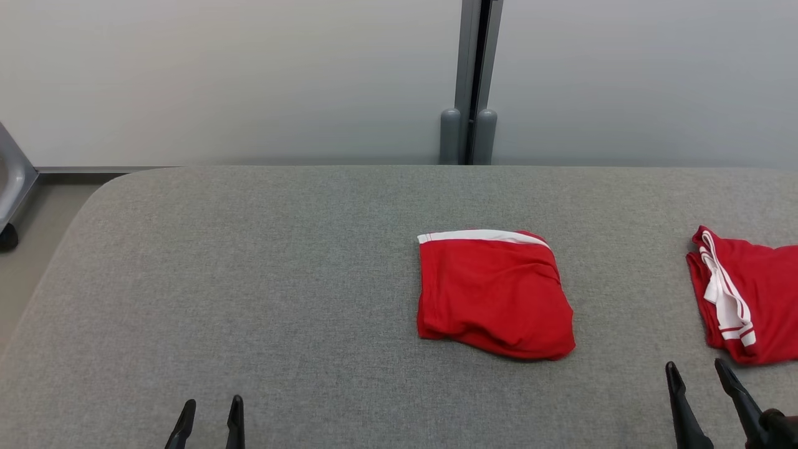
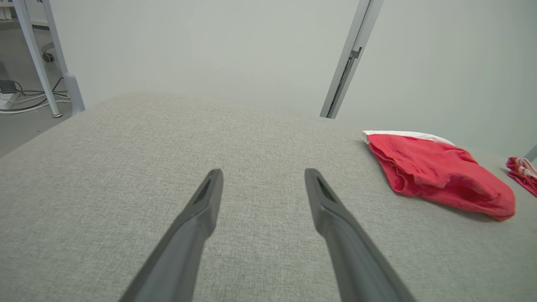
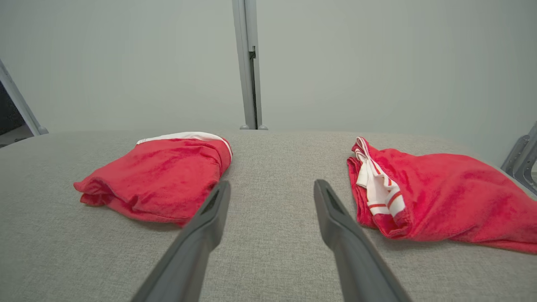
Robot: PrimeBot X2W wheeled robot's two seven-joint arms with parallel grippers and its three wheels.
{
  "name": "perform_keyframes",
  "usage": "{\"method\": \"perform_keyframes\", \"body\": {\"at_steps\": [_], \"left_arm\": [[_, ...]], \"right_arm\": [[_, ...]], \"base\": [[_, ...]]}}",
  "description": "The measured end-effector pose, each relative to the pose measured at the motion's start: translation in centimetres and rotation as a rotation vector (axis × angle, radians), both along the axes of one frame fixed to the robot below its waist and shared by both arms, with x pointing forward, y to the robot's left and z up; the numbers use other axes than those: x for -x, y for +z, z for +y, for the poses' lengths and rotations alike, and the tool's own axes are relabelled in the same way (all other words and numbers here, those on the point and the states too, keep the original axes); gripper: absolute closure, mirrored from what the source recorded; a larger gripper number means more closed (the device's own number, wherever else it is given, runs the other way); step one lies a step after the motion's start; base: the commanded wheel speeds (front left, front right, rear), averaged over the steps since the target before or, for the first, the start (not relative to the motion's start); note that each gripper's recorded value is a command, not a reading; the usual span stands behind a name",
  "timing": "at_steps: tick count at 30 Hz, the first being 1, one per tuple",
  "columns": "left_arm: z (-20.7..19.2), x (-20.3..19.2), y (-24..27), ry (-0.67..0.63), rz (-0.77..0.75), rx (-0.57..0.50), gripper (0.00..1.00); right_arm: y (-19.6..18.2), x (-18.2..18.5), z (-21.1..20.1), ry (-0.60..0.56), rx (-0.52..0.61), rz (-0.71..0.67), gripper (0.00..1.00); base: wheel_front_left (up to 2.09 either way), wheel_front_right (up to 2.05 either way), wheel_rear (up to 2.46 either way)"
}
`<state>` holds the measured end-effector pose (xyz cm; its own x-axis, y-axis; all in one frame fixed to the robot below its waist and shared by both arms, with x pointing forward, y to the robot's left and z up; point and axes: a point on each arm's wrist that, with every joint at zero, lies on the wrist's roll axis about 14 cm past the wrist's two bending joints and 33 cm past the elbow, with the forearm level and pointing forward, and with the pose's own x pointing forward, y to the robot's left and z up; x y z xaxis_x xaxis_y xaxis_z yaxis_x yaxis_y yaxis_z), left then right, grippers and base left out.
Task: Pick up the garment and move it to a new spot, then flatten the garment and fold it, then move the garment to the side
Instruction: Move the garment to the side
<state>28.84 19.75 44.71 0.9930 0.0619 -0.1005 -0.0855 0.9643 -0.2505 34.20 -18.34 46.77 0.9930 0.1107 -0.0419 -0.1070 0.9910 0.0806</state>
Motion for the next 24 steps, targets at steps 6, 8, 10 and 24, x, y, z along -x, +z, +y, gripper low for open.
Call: {"method": "perform_keyframes", "body": {"at_steps": [6,8,10,24], "left_arm": [[-0.8,-0.9,-0.3,-0.027,0.013,0.004,0.00],[-1.1,-1.7,-0.2,-0.037,0.011,0.005,0.00],[-1.4,-2.6,0.0,-0.046,0.005,0.008,0.00],[-0.7,-4.4,-1.1,0.005,0.048,0.035,0.00]], "right_arm": [[-0.1,-3.3,2.9,0.087,-0.108,0.044,0.00],[-0.1,-5.2,4.1,0.134,-0.141,0.098,0.00],[-0.1,-7.2,5.4,0.192,-0.153,0.162,0.00],[-7.2,-12.1,11.7,0.380,-0.153,0.565,0.00]], "base": [[0.00,0.00,0.00],[0.00,0.00,0.00],[0.00,0.00,0.00],[0.00,0.00,0.00]]}}
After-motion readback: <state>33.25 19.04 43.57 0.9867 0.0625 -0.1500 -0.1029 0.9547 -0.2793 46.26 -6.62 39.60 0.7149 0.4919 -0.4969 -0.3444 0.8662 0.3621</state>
